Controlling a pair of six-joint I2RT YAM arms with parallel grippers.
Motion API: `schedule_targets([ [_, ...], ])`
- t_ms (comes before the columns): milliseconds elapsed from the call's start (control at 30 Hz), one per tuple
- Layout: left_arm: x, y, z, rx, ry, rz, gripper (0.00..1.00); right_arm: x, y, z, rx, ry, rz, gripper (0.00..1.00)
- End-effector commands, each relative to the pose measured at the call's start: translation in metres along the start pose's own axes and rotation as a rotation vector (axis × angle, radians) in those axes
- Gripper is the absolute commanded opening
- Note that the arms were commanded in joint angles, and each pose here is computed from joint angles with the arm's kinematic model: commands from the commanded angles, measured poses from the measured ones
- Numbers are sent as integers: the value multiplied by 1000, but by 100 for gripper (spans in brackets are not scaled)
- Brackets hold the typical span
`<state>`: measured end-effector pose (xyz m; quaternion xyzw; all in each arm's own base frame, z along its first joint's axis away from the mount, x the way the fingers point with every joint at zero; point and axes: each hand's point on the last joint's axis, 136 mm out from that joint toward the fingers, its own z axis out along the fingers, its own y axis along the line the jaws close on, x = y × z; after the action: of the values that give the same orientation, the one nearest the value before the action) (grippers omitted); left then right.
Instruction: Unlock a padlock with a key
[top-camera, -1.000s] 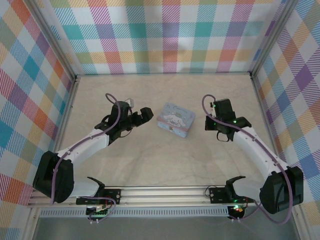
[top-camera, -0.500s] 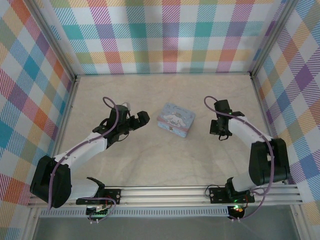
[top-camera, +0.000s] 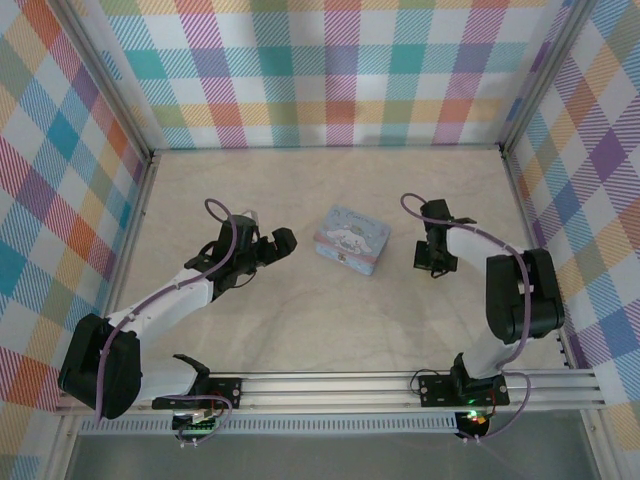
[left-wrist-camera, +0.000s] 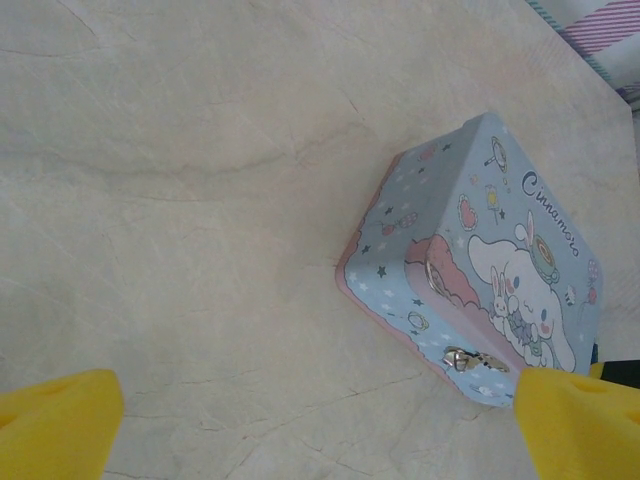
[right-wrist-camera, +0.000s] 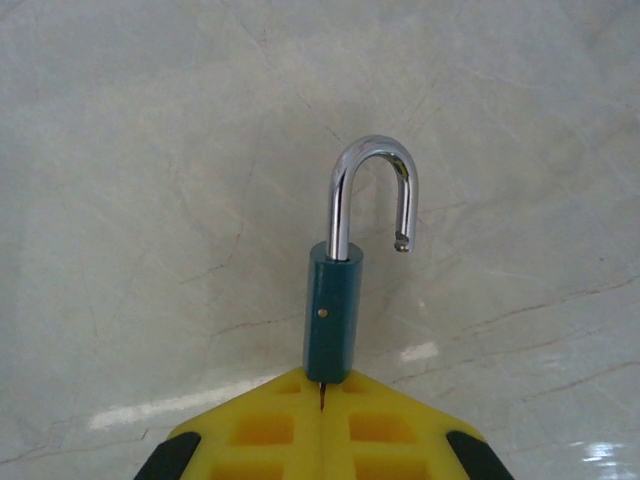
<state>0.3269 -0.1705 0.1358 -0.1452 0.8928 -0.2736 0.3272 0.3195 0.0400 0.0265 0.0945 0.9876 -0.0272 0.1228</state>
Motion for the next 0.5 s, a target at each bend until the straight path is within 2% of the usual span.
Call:
schedule_targets([
  [0, -3, 4, -3, -6, -17, 1, 100, -11, 7, -3, -31, -7, 25, 6],
  [133, -2, 5, -3, -5, -17, -10, 100, -14, 10, -8, -48, -11, 36, 31],
  [367, -6, 4, -6, -11, -32, -9, 100, -21, 12, -44, -92, -98, 33, 46],
  [467, -11, 4, -8, -25, -46, 0, 100, -23, 10, -59, -102, -142, 38, 57],
])
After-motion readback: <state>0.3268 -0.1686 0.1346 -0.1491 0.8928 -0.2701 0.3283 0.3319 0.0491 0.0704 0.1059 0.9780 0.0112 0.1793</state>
